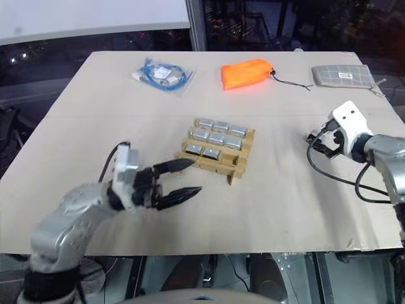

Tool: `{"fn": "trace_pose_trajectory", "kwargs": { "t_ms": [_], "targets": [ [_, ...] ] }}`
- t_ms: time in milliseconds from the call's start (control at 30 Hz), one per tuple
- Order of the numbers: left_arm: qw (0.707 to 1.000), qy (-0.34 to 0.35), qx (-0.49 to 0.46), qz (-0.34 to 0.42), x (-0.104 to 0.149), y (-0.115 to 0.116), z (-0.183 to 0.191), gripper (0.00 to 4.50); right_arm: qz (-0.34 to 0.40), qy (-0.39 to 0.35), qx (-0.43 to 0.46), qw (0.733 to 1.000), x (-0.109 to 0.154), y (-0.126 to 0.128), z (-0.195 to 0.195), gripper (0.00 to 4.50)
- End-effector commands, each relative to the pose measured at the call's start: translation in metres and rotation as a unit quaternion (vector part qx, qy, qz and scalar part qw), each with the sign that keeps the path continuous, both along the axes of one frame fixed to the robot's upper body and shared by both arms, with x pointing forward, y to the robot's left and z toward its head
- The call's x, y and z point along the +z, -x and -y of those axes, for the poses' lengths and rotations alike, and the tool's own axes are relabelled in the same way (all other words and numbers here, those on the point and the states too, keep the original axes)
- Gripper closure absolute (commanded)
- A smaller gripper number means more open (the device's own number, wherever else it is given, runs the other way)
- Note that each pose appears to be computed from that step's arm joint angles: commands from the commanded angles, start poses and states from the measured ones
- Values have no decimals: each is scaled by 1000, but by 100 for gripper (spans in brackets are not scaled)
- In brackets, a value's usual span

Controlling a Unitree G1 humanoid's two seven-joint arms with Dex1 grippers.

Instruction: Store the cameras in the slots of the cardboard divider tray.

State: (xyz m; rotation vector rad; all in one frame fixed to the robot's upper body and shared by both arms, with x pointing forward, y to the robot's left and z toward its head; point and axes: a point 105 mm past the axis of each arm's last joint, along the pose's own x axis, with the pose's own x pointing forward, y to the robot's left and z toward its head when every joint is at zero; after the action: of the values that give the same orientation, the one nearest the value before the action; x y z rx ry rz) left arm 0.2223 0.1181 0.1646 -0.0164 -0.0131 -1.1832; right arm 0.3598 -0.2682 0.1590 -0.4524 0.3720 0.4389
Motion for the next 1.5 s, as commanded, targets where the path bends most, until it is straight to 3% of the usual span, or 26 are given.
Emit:
{"fn": "trace_pose_trajectory", "kwargs": {
  "t_ms": [33,433,733,833,1000,1200,1333,1433,1500],
  "targets": [
    [1000,-10,11,25,6,18,-4,72,-2,1,19,1000,5,-8,0,0],
    [999,-11,-3,36,11,37,-4,72,-45,1,-2,999,-5,-15,17,0],
    [998,-2,-35,57,24,36,0,72,-50,-8,-8,999,-9,-16,18,0],
    [998,-1,-35,58,22,35,-1,68,-54,-9,-9,998,-12,-16,18,80],
    [998,2,-29,57,18,33,-4,68,-43,1,-6,999,-8,-17,19,285],
    [998,3,-18,54,13,32,-9,68,6,2,52,999,20,-13,-4,285],
    [999,0,-5,48,5,31,-17,68,31,-22,175,984,41,11,-69,285],
    [999,-3,0,45,1,30,-21,68,34,-32,217,975,42,24,-102,285],
    [999,-5,1,44,-1,31,-22,68,39,-16,201,979,38,22,-102,285]
  ]
}}
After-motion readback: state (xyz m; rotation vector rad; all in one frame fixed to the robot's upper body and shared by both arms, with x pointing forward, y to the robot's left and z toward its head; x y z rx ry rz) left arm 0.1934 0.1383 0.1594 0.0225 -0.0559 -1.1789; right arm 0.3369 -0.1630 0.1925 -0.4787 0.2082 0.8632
